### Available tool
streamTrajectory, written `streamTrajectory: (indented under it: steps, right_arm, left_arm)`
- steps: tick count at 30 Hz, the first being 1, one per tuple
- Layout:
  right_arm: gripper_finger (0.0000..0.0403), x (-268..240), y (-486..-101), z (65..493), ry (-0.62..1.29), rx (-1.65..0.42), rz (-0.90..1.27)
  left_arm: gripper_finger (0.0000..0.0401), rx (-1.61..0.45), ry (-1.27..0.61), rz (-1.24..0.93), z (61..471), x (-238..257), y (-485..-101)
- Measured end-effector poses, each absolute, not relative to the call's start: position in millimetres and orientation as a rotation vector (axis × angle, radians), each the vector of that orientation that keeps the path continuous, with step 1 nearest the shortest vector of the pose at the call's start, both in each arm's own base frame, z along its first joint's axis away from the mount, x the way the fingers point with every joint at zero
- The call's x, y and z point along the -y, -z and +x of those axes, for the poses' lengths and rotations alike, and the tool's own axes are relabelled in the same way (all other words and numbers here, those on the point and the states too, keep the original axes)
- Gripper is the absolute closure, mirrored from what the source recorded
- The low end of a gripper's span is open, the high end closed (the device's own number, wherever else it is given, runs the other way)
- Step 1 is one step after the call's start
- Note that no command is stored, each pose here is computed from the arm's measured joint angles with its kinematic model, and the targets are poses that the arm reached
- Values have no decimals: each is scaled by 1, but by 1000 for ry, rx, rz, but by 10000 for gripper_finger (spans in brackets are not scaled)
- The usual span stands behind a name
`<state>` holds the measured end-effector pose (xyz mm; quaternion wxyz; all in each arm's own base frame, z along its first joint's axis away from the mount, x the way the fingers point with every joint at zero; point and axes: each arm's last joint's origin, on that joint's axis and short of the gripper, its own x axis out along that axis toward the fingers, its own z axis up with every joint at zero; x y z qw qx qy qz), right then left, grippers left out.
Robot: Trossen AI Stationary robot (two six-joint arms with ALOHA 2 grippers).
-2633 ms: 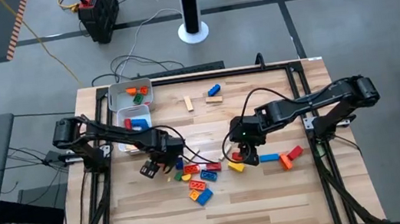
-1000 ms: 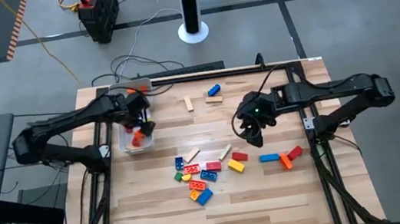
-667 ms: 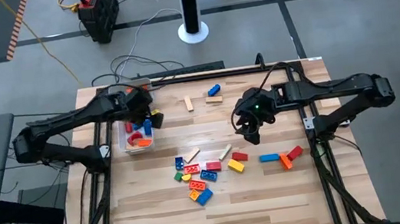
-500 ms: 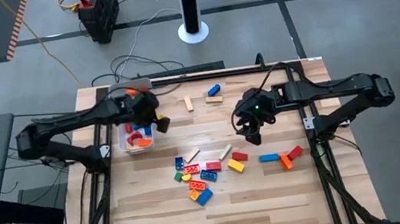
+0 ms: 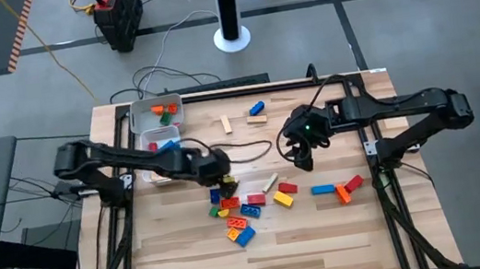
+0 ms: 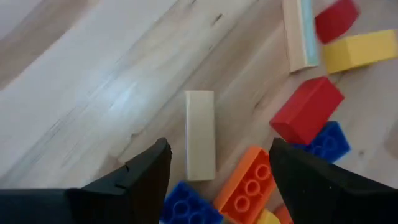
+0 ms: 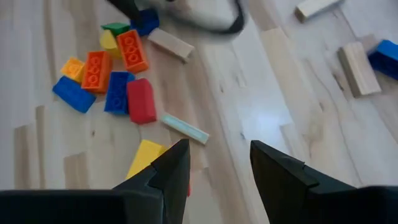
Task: Sort blocks by size
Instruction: Put the large brown wooden block into the white bin
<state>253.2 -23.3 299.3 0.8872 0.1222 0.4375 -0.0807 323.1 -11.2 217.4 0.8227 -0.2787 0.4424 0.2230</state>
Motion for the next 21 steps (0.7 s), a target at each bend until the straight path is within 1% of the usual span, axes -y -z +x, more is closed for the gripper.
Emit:
streamTrajectory:
  steps: [3, 6, 9, 16, 21]
  right_arm:
    - [209, 25, -299, 251, 178, -923, 260]
    - [209, 23, -299, 250, 180, -937, 270]
    - [209, 18, -299, 250, 165, -938, 263]
    - [209, 11, -299, 251, 146, -940, 266]
    - [209, 11, -299, 251, 150, -940, 275]
  left_arm:
    - [147, -979, -495, -553, 338, 20, -208]
    - [148, -1061, -536, -506, 347, 24, -195]
    - [148, -1097, -573, -449, 354, 24, -187]
    - [148, -1143, -592, -390, 362, 23, -166]
    - [149, -1164, -572, -352, 367, 23, -152]
